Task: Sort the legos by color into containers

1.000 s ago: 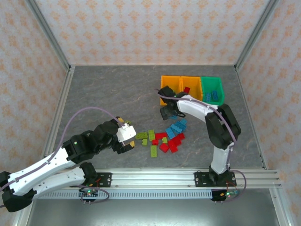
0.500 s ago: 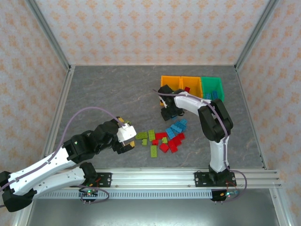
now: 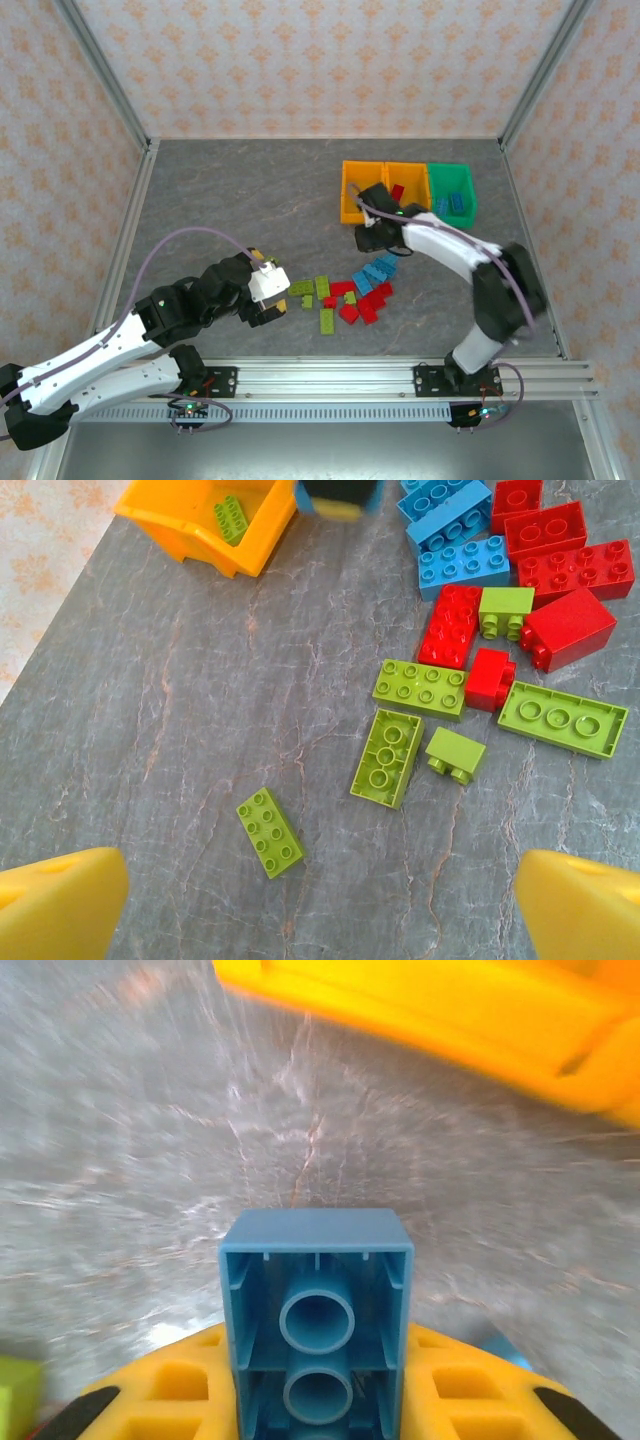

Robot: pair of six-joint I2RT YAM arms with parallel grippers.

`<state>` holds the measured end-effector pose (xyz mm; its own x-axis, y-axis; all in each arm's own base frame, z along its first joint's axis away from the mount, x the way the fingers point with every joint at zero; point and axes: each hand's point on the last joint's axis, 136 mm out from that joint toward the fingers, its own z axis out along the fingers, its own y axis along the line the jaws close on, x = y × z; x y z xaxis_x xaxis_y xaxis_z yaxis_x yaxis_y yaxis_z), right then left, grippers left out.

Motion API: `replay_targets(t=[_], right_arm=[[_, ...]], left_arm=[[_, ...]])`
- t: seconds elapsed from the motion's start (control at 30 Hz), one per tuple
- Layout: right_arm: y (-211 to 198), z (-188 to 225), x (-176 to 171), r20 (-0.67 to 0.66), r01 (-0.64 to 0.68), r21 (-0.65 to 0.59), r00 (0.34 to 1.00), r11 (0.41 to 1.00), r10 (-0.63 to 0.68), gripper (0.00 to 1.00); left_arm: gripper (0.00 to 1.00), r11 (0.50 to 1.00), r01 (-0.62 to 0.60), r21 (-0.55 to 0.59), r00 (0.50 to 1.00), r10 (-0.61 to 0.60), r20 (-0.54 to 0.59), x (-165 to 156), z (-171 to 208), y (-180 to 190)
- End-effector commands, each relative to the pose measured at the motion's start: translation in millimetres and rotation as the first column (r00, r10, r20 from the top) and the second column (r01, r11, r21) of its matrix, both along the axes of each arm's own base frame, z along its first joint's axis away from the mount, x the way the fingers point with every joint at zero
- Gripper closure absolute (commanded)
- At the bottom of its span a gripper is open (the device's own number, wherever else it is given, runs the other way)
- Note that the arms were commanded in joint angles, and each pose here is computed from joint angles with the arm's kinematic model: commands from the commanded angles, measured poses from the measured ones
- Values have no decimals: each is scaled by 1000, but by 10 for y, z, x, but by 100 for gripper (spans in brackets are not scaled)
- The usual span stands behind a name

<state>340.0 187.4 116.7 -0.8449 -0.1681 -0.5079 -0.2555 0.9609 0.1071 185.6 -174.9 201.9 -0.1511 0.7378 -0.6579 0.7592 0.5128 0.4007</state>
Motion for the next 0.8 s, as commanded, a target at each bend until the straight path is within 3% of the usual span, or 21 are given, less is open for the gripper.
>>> replay_targets(t=[0.0,0.07,0.17,0.3,0.43,0.53,0.63,0.77], right_arm=[[-547,716,383,249,278,169,916,946,-314,76],[-1066,849,504,275,439,211,831,873,-484,76],[-1697,880,714,278,593,214,725,776,-630,75],[-2146,589,1082,189,693,127,686,710,-703,76],[-2348,179,1358,100,739,38,667,673,-738,74],[-2354,57,1449,66,733,3,678,680,-732,62],[-2342,157,1439,69,732,18,678,681,-731,44],[-2260,405,1291,60,731,93,674,676,-736,40]], left_arm=[[0,1000,-11,-24,1000,11,23,38,61,4],[0,1000,-11,-23,1000,11,22,37,60,5],[0,1000,-9,-22,1000,10,20,33,55,4],[0,1000,-14,-22,1000,14,22,39,62,9],[0,1000,-26,-12,999,27,26,55,50,31],[0,999,-37,-10,999,38,29,70,44,42],[0,999,-43,-2,999,43,27,83,22,39],[0,997,-71,-9,997,71,15,123,20,36]])
